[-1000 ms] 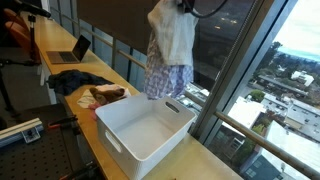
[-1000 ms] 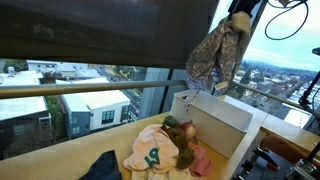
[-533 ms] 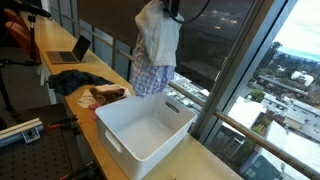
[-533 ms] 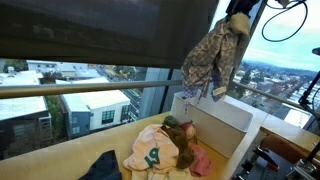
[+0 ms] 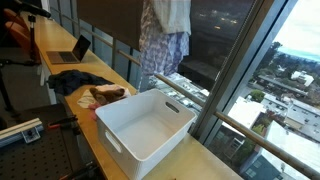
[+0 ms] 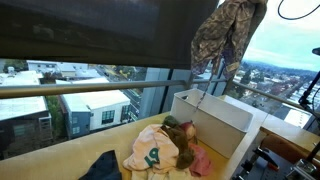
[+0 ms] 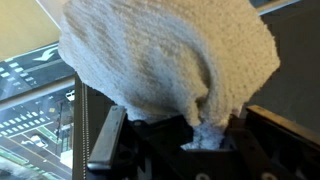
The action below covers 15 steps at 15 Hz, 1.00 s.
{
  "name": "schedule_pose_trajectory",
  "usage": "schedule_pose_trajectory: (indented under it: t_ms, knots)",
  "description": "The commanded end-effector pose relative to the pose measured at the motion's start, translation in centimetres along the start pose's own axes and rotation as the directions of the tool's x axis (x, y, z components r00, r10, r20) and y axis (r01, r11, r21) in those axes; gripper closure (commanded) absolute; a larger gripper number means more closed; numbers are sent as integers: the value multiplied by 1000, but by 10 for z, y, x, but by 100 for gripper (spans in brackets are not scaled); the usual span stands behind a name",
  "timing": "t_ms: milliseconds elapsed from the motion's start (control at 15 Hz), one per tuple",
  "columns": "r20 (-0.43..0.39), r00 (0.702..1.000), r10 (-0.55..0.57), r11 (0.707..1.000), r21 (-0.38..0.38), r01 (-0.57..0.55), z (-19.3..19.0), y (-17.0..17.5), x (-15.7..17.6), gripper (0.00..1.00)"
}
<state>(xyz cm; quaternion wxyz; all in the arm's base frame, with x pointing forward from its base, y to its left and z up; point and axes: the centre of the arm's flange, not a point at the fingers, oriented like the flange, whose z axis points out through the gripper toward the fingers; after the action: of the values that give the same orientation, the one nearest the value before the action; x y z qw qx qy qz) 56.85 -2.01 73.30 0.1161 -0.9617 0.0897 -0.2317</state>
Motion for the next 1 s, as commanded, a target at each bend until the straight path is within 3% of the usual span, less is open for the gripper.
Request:
schedule_pose_trajectory:
  t_ms: [0, 933]
  knots:
    - [-16, 1000, -20, 1000, 6, 20, -10, 4, 9, 100]
    - [-63, 998, -8, 1000, -5, 8, -33, 18, 29, 100]
